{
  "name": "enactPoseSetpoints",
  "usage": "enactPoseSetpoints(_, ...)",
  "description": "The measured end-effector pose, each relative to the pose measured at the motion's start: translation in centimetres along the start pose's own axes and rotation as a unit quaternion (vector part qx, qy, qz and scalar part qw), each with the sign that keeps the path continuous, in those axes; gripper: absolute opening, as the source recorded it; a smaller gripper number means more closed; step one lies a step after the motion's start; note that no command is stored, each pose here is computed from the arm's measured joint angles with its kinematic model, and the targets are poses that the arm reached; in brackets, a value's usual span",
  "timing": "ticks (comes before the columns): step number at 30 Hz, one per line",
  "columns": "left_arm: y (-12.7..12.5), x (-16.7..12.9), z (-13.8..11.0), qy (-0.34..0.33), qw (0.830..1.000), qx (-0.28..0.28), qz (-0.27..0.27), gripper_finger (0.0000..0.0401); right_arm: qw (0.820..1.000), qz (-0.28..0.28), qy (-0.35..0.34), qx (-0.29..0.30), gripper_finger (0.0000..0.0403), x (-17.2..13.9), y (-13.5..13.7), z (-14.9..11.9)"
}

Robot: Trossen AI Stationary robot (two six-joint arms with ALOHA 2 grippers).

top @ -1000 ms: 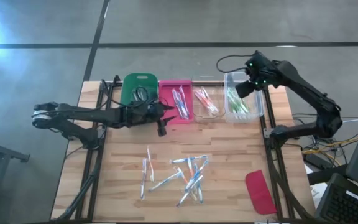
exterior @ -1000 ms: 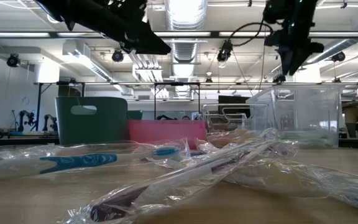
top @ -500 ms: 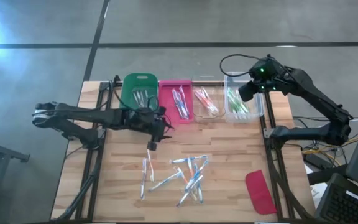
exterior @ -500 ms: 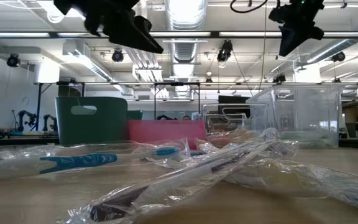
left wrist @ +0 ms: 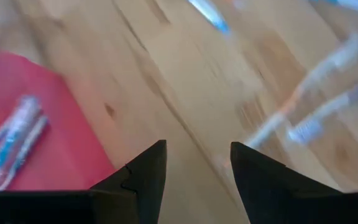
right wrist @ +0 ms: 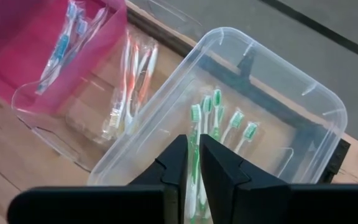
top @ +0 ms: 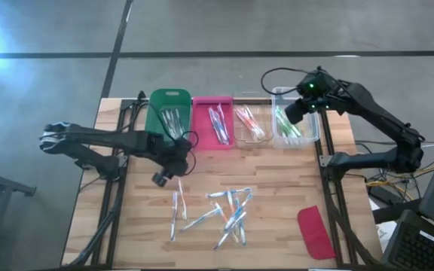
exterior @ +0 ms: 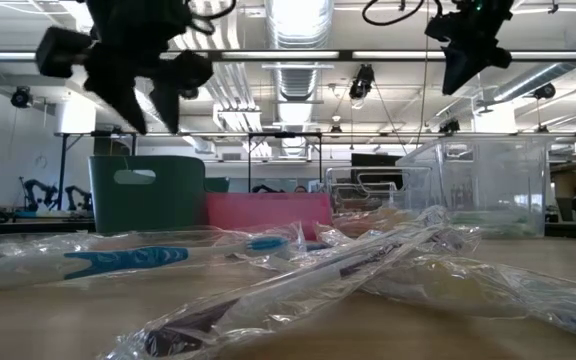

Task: Pick & Place Toothbrushes
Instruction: Put the orange toothbrush into the transparent bin

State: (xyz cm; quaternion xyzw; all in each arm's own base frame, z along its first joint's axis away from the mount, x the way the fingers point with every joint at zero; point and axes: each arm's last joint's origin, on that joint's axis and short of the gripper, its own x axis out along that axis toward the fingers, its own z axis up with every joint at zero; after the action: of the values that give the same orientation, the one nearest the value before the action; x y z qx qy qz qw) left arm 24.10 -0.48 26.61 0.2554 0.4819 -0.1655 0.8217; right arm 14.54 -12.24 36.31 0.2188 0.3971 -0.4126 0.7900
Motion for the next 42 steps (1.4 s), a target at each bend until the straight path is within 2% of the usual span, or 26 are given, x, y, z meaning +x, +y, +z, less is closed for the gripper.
enactPoseSetpoints(6, -0.5, 1.6, -0.6, 0.049, 0.997, 0.051, -0.04, 0.0181, 1.0, -0.001, 0.006, -0.002, 0.0059, 0.8, 0.3, 0.4)
enactPoseSetpoints(15, -0.9, 6.3, -0.5, 0.098, 0.982, 0.102, -0.122, 0.0172, 1.0, -0.001, 0.012, -0.005, 0.0087, 1.2, 0.5, 0.5)
enactPoseSetpoints(24, -1.6, 9.0, -0.4, 0.127, 0.973, 0.121, -0.153, 0.0167, 1.0, -0.001, 0.012, -0.016, 0.0103, 1.2, 0.5, 0.5)
enactPoseSetpoints(42, -2.1, 11.9, -0.4, 0.15, 0.966, 0.133, -0.164, 0.0165, 1.0, -0.001, 0.01, -0.027, 0.0045, 1.2, 0.5, 0.5)
